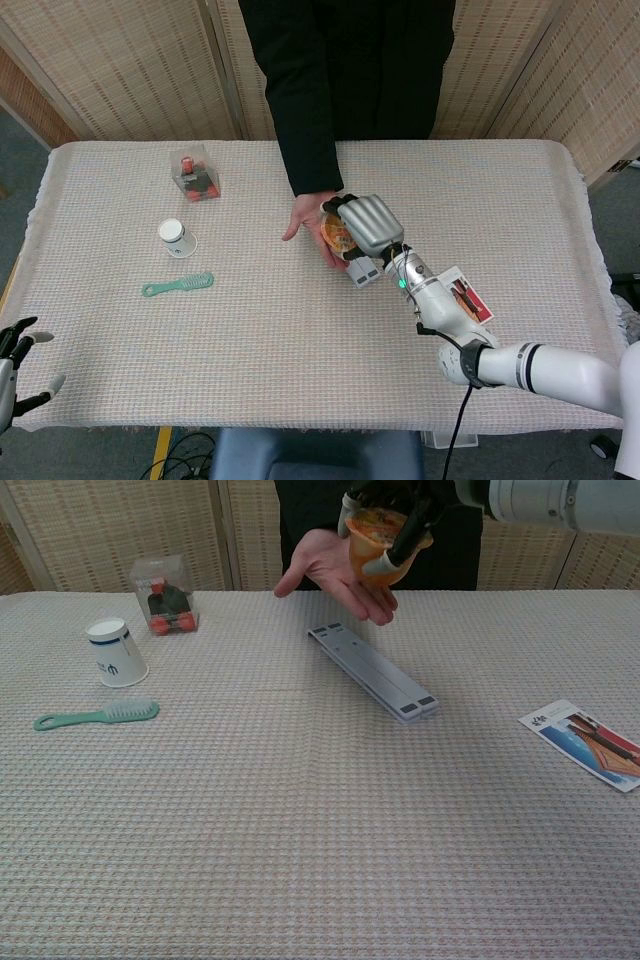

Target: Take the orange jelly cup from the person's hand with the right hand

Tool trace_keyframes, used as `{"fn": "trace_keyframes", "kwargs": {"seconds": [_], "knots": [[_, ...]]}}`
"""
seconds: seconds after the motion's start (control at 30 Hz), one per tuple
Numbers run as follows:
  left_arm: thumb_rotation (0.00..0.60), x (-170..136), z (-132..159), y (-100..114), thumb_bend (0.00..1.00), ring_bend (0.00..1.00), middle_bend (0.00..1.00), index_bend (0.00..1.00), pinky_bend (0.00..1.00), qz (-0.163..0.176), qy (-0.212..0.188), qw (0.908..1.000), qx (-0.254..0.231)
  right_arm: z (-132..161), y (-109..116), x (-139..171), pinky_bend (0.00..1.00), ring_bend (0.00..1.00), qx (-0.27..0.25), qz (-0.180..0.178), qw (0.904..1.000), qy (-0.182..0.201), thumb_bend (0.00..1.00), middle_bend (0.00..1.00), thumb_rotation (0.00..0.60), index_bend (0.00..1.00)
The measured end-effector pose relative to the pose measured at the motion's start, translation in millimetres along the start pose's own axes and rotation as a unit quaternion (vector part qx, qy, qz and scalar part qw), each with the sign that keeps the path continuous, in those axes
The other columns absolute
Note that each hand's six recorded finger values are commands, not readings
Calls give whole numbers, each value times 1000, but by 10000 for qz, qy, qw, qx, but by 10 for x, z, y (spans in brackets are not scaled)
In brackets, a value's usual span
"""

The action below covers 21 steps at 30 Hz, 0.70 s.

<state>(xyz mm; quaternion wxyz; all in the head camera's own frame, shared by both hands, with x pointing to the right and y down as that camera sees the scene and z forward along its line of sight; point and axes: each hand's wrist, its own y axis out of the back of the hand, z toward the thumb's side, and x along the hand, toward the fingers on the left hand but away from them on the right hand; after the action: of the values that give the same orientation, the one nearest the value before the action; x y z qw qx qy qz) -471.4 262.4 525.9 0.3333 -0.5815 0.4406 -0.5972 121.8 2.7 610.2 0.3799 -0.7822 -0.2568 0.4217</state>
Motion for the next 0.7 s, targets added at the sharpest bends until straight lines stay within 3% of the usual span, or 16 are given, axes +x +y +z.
{"fn": "trace_keyframes", "kwargs": {"seconds": [0.23, 0.4, 0.7], "knots": [[600, 14, 30, 12, 220, 201, 195, 354, 239, 10, -53, 10000, 26, -491, 115, 409, 682, 354, 80, -53, 9993, -368, 568, 397, 600, 356], [600, 39, 86, 51, 220, 201, 195, 348, 239, 100, -136, 9999, 13, -847, -66, 545, 650, 354, 95, 246, 9970, -731, 566, 388, 600, 356], [600, 44, 120, -3, 220, 201, 195, 348, 239, -32, -194, 9998, 5, -1261, -514, 428, 511, 348, 151, 681, 9904, -1191, 565, 342, 600, 356]]}}
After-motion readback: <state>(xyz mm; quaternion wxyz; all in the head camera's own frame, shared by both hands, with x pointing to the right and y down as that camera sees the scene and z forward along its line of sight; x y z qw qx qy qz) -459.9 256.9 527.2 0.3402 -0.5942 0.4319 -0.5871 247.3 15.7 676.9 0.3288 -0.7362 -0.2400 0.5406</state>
